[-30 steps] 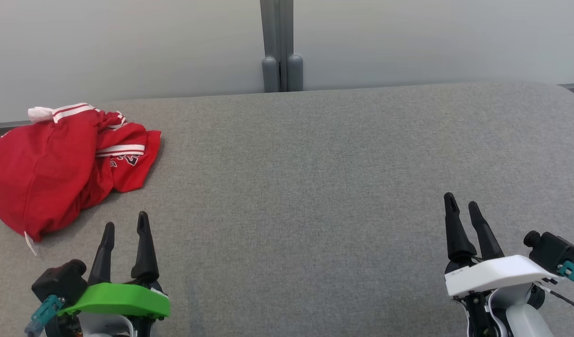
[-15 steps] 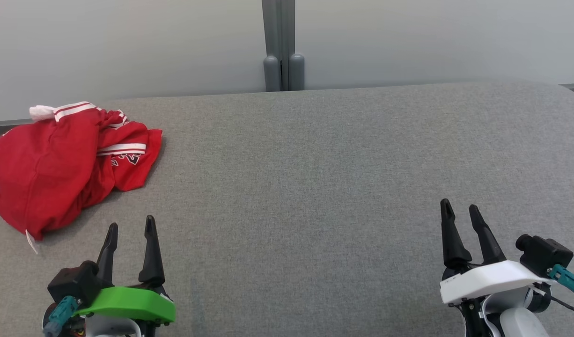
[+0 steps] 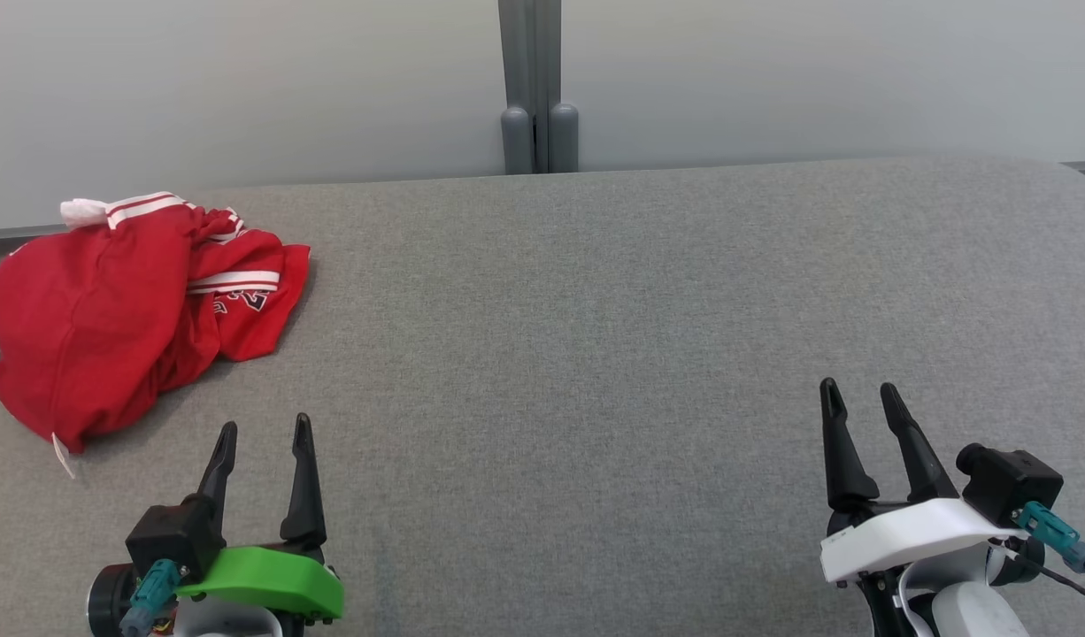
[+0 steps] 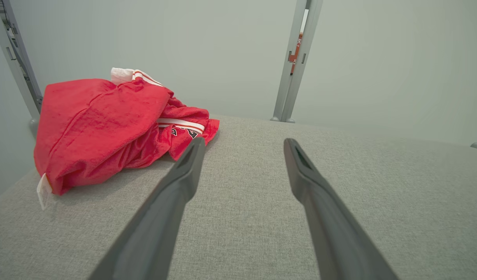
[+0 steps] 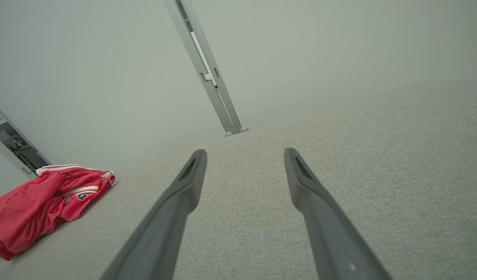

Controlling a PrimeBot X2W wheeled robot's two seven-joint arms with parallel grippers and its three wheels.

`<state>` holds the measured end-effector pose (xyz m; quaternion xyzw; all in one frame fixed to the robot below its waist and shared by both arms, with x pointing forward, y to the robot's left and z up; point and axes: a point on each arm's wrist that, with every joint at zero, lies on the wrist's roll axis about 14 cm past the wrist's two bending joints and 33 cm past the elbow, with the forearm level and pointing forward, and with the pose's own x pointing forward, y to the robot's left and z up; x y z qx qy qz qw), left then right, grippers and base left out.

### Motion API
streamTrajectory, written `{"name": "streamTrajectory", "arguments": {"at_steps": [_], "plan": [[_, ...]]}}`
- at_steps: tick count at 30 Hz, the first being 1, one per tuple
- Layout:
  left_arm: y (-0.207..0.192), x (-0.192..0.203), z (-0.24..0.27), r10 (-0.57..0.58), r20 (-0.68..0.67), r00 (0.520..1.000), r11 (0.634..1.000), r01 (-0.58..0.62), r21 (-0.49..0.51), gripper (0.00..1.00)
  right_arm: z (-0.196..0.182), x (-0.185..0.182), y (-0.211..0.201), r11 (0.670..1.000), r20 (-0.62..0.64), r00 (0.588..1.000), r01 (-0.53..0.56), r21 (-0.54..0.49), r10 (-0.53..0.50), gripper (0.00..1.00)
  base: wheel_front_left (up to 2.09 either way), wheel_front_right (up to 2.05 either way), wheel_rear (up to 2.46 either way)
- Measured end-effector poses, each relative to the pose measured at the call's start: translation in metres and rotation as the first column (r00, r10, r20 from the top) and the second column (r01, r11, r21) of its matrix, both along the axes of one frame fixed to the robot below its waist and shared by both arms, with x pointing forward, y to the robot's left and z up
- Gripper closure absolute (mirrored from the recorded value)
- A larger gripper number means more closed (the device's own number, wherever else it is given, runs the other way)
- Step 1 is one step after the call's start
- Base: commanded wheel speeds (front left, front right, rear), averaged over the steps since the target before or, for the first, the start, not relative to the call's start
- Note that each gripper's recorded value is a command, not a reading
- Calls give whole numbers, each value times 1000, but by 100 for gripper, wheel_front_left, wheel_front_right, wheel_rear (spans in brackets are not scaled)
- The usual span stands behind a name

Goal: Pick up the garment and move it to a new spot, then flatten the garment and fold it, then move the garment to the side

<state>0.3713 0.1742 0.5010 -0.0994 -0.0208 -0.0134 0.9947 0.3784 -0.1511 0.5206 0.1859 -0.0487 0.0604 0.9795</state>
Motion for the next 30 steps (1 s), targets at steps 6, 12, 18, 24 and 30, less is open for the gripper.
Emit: {"name": "streamTrajectory", "arguments": {"at_steps": [6, 12, 18, 24, 30], "plan": [[-1, -1, -1, -7, 3, 1000, 999, 7, 45, 0, 0, 0, 3, 999, 10, 1000, -8, -45, 8, 0, 0, 0, 0], [-2, -2, -2, -12, 5, 1000, 997, 11, 78, 0, 3, -1, 6, 996, 27, 999, -16, -85, 19, 0, 0, 0, 0], [-4, -3, -2, -22, 12, 1000, 992, 20, 122, 0, 5, -2, 9, 993, 41, 999, -21, -120, 26, 0, 0, 0, 0], [-4, -4, -3, -24, 15, 1000, 990, 22, 140, 0, 5, -2, 10, 989, 48, 998, -25, -145, 32, 0, 0, 0, 0], [-2, -5, -3, -19, 13, 1000, 992, 17, 123, 0, 3, -3, 11, 989, 41, 999, -28, -144, 35, 0, 0, 0, 0]]}}
